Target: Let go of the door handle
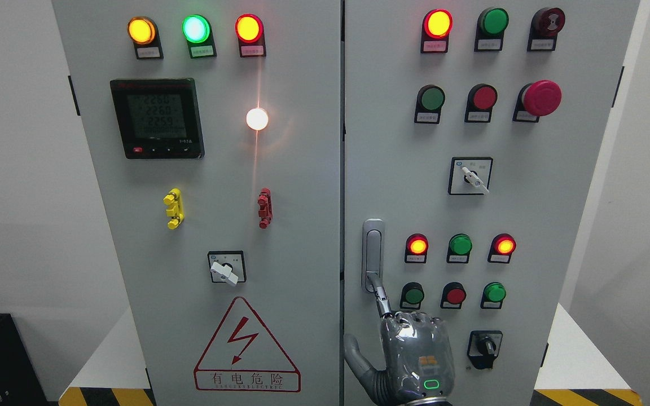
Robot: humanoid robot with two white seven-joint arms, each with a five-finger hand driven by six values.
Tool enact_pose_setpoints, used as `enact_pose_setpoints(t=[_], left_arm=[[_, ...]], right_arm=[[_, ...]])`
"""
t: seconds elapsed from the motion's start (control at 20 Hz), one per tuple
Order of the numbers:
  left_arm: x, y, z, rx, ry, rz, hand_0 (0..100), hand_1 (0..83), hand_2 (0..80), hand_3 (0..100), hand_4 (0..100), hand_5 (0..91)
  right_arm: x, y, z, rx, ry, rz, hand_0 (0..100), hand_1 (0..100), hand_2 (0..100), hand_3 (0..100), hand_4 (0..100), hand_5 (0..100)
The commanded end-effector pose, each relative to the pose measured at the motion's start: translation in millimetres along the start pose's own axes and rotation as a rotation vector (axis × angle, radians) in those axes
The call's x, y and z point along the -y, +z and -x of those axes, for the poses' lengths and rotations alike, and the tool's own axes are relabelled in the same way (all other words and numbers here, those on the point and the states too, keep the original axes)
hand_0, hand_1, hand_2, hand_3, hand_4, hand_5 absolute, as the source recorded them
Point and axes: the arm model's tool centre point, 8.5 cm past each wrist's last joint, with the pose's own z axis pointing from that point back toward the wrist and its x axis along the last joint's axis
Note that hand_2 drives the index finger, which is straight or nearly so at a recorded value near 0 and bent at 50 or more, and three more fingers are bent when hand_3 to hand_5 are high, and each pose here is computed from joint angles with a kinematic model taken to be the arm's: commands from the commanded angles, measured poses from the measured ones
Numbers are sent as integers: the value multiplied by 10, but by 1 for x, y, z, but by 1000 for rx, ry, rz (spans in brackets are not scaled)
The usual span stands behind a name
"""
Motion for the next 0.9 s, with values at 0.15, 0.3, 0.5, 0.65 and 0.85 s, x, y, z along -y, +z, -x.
enact_pose_setpoints(t=[0.15, 0.3, 0.5, 0.65, 0.85], left_arm=[[0, 0, 0, 1, 0, 1, 120, 556, 0, 0, 0, 0], [0, 0, 0, 1, 0, 1, 120, 556, 0, 0, 0, 0], [0, 0, 0, 1, 0, 1, 120, 556, 0, 0, 0, 0], [0, 0, 0, 1, 0, 1, 120, 556, 0, 0, 0, 0], [0, 0, 0, 1, 0, 1, 120, 556, 0, 0, 0, 0]], right_arm=[[-3, 1, 1, -7, 4, -11, 394, 350, 0, 1000, 1000, 1000], [-4, 1, 1, -9, 5, -14, 393, 351, 0, 1000, 1000, 1000], [-7, 1, 2, -10, 5, -20, 393, 352, 0, 1000, 1000, 1000], [-7, 2, 2, -11, 5, -21, 392, 352, 0, 1000, 1000, 1000], [-8, 2, 3, -11, 8, -23, 392, 352, 0, 1000, 1000, 1000]])
